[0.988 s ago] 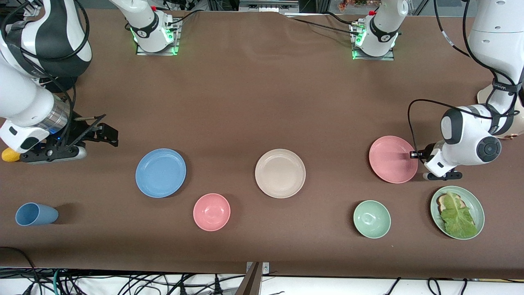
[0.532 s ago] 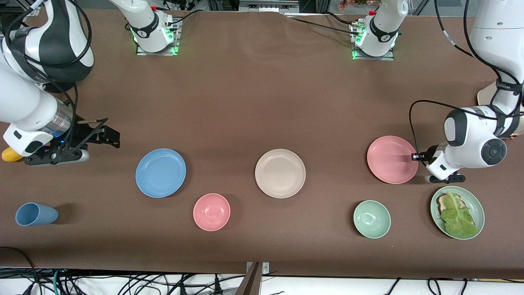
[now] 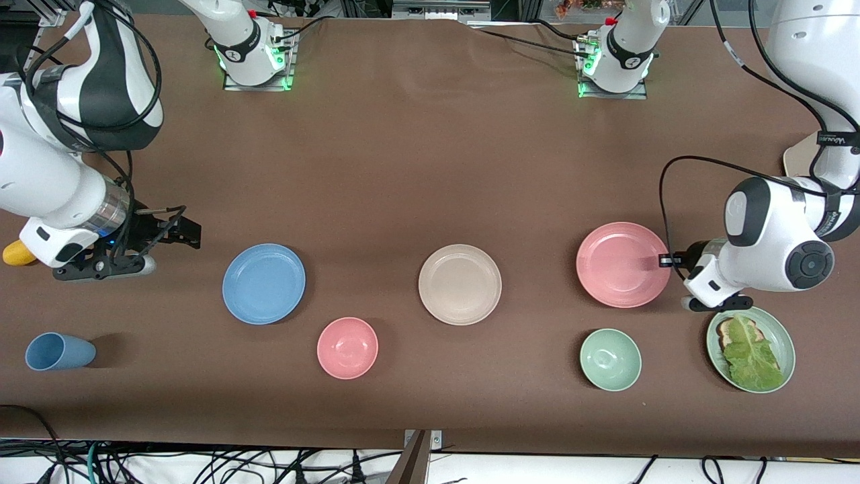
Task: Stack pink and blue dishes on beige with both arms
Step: 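Grasp the pink plate rim with the left gripper and lift it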
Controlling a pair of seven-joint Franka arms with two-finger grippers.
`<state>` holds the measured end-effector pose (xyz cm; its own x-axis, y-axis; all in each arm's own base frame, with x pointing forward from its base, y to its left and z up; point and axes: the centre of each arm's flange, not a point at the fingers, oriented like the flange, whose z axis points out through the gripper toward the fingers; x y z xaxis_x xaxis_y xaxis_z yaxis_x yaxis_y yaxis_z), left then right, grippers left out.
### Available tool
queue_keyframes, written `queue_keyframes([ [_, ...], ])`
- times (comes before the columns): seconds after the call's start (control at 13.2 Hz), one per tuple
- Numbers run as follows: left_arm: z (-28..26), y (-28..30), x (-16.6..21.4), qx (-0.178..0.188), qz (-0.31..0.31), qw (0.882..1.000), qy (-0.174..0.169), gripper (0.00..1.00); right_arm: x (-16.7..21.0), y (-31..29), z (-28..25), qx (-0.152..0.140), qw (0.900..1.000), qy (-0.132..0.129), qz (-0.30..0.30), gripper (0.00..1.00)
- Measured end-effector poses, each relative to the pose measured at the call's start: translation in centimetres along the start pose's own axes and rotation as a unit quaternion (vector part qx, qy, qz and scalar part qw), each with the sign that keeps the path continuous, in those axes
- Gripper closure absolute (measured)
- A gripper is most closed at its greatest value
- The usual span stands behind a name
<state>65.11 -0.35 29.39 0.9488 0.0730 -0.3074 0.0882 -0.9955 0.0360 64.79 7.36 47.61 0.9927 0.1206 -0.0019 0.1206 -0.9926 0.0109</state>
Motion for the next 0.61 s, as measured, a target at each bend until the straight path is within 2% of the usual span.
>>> queue_keyframes([
  [0.38,-2.4,10.3,-1.6,-0.060,-0.038,0.997,-0.002,0.94,0.2,0.2,0.7,0.000,1.000,-0.006,0.001,0.00],
  [0.61,-1.8,17.5,-2.8,-0.064,-0.033,0.997,-0.003,0.94,0.4,0.0,1.9,0.001,1.000,-0.014,-0.001,0.00],
])
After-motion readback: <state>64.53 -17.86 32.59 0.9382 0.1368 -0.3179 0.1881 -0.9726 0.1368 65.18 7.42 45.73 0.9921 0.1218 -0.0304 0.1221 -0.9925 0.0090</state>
